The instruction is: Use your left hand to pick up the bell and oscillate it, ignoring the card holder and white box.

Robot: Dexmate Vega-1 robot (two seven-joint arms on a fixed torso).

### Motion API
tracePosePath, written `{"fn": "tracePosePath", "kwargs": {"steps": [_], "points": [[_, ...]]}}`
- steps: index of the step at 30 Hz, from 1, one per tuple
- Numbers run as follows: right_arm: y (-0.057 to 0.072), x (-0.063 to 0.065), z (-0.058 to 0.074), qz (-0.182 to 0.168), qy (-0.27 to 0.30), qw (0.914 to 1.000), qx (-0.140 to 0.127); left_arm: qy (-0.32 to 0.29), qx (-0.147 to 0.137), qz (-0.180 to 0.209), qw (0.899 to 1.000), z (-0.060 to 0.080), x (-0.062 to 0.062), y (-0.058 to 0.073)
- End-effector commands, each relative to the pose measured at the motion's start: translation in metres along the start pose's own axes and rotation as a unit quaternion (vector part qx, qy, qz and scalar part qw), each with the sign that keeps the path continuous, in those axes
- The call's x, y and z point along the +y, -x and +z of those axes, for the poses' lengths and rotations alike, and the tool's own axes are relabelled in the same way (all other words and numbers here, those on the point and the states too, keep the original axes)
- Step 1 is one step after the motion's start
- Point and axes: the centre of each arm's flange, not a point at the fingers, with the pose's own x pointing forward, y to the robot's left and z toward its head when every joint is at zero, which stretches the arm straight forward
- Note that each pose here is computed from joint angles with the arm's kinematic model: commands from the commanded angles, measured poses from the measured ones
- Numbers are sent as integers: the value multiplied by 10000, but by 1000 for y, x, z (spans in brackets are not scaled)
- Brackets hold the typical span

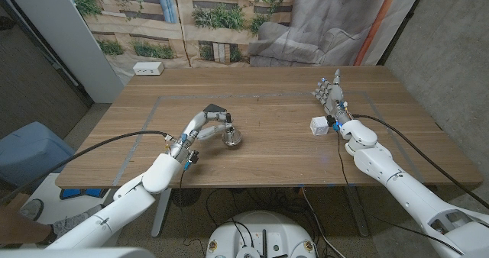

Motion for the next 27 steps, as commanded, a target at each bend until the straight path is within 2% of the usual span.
{"fn": "tracePosePath", "kwargs": {"steps": [1, 8, 13, 17, 20, 24, 27], "points": [[0, 0, 0, -3, 0, 10000, 5, -342, -376, 224, 9985, 7, 3, -8], [0, 0, 0, -3, 1, 10000, 5, -633, -608, 335, 9956, 11, 6, -13], [0, 0, 0, -3, 1, 10000, 4, -891, -929, 378, 9910, 16, 7, -17], [0, 0, 0, -3, 0, 10000, 5, -980, -993, 437, 9892, 17, 8, -20], [0, 0, 0, 35, -6, 10000, 8, -1178, -1171, 483, 9849, 20, 7, -22], [0, 0, 0, 35, -5, 10000, 8, -1257, -1252, 563, 9825, 21, 8, -24], [0, -1, 0, 36, -5, 10000, 8, -1455, -1480, 585, 9765, 23, 9, -25]]}}
